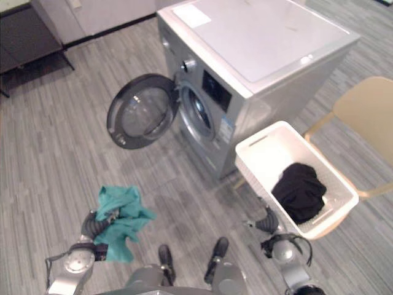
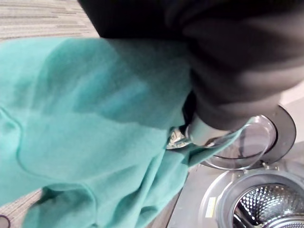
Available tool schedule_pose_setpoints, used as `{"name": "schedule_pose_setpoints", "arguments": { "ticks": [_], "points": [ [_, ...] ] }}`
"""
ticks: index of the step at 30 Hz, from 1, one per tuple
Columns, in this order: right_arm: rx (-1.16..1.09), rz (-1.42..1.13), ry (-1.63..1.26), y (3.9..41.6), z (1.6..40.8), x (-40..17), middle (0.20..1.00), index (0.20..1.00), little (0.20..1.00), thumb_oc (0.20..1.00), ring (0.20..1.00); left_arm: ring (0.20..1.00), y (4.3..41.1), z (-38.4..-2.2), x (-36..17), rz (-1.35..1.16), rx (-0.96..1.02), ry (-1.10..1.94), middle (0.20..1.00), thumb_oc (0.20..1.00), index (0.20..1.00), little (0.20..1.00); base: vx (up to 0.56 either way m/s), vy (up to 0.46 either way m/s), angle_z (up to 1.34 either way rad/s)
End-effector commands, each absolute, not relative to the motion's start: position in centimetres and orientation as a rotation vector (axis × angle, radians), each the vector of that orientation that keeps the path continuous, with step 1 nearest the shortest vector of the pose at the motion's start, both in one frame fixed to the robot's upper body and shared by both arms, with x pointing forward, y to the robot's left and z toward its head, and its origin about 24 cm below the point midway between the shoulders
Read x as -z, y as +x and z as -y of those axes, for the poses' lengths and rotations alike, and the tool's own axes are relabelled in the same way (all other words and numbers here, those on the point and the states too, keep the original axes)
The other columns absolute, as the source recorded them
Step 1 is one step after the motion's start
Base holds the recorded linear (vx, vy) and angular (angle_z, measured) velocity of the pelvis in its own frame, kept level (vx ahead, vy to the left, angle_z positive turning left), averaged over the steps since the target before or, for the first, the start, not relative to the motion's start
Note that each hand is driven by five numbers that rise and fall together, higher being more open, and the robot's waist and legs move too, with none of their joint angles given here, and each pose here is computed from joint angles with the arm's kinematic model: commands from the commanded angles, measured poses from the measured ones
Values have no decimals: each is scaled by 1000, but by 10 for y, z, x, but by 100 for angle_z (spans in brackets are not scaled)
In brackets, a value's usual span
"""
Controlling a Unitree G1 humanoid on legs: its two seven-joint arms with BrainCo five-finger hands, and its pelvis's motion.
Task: Grab the laundry basket,head to the washer,open it,put in the laundry and shut it.
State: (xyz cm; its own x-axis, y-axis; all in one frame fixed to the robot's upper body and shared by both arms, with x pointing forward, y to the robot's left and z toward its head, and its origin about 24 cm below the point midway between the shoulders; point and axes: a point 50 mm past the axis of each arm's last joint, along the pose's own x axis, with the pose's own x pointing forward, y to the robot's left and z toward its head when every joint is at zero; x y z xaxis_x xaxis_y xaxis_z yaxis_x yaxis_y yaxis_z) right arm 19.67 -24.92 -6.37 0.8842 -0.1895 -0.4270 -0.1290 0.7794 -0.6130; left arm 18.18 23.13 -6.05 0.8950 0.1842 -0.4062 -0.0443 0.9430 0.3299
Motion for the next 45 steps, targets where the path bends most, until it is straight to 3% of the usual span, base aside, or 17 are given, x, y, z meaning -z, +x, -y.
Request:
{"name": "schedule_pose_setpoints", "arguments": {
  "ticks": [1,9,22,36,43,45],
  "points": [
    [21,-451,-656,204,236,62,1000,1000,1000,1000,1000,200,195,-246,34,-319,-117,403,200,200,200,200,111,137,13],
    [-39,-406,-654,212,219,59,1000,1000,1000,1000,1000,200,215,-237,22,-247,-62,469,200,200,200,200,169,100,73],
    [-20,-482,-672,195,236,70,1000,1000,1000,1000,1000,200,224,-199,27,-226,108,460,200,200,200,200,363,-114,54],
    [-2,-545,-676,190,240,80,1000,1000,1000,1000,1000,200,226,-189,30,-229,128,468,200,200,200,200,253,103,-111],
    [-17,-599,-639,181,233,91,1000,1000,1000,1000,1000,200,221,-201,34,-265,119,523,200,200,200,200,114,214,-84],
    [-36,-565,-637,194,223,87,1000,1000,1000,1000,1000,200,227,-210,26,-236,77,530,200,200,200,200,-36,161,-95]
  ]
}}
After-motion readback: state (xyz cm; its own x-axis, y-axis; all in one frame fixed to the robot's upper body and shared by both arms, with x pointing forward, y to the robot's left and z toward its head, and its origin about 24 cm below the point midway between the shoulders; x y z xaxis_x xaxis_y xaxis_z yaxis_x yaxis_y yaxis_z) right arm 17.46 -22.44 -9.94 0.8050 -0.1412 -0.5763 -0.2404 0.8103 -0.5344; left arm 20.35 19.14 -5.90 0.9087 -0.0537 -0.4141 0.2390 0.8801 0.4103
